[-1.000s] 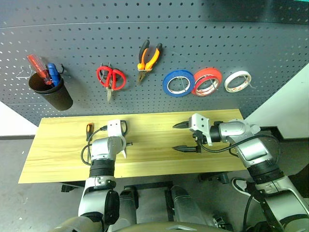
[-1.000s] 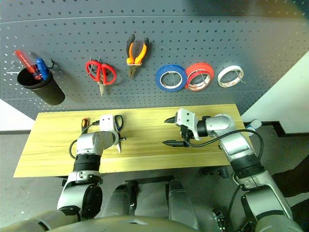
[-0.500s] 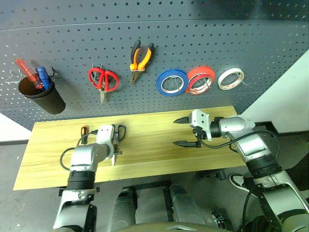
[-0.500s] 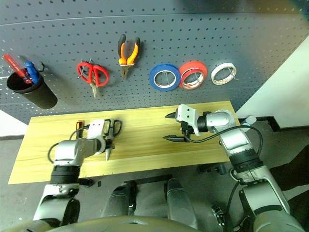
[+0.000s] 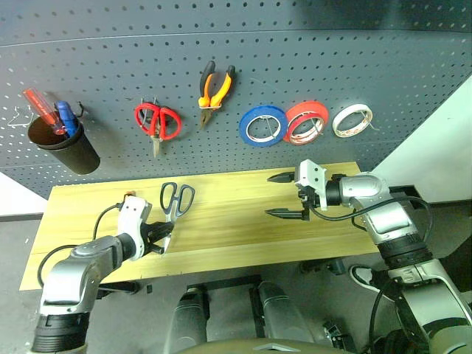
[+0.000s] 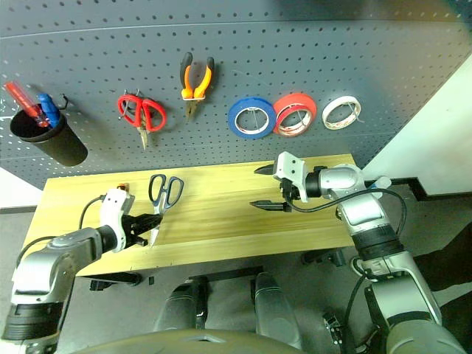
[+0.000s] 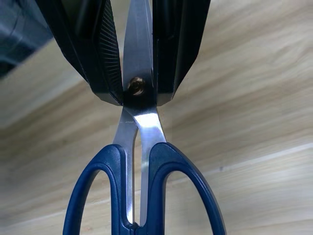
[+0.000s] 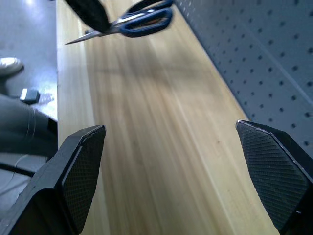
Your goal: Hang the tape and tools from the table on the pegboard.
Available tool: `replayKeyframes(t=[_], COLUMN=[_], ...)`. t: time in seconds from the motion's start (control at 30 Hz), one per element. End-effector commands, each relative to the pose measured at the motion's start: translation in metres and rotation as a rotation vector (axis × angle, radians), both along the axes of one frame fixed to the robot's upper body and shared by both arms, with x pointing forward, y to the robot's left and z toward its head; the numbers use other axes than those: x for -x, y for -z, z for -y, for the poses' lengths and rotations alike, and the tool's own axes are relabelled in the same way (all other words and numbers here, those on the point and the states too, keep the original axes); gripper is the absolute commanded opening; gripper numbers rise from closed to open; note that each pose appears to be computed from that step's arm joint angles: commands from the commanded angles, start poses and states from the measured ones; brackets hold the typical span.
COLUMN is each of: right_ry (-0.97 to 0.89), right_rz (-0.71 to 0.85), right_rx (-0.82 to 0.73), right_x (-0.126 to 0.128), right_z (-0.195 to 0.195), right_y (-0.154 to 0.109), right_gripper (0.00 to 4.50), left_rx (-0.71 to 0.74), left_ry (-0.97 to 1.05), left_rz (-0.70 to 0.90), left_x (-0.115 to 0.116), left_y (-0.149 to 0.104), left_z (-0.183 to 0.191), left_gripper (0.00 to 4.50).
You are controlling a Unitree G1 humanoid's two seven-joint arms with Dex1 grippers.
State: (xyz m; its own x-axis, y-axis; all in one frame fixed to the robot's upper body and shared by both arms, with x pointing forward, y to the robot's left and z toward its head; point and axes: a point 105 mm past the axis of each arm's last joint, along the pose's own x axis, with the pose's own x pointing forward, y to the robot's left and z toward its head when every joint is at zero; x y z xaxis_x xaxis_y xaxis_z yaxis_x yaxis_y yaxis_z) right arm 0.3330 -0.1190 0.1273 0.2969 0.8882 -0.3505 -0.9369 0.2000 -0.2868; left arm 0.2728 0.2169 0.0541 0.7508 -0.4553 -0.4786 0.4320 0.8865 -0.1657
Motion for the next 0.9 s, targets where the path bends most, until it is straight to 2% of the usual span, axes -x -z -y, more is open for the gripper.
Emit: replayKeyframes(t=[0.03,0.2,0.33,0.53,0.77,0.9], right_ry=[-0.001,0.004,-0.006,-0.022,-0.036,-0.064], right_rz=[0.043,0.052,0.071,0.104,0.091,0.077], right_rx=[-0.059,-0.073,-0.096,-0.159,-0.258,-0.265], right_x=[-0.003,-0.005,-0.005,-0.008,-0.01,-0.005], right_z=[0.002,0.001,0.001,-0.003,-0.005,-0.005], right_y=[-0.023,-0.027,-0.033,-0.044,-0.062,-0.064], right_gripper=[4.5,4.5,4.5,4.5,4.5,4.5], left_rx=[0.032,0.0,0.035,-0.034,-0.016,-0.015], left_ry=[0.067,0.07,0.069,0.176,0.169,0.14], left_rz=[0.198,0.42,0.503,0.631,0.779,0.848], left_x=[0.0,0.002,0.012,0.03,0.013,0.007], left_y=[-0.029,-0.047,-0.054,-0.057,-0.068,-0.074], left_z=[-0.003,-0.008,-0.006,-0.01,-0.023,-0.023], left_gripper=[0.64,0.64,0.64,0.64,0.64,0.64])
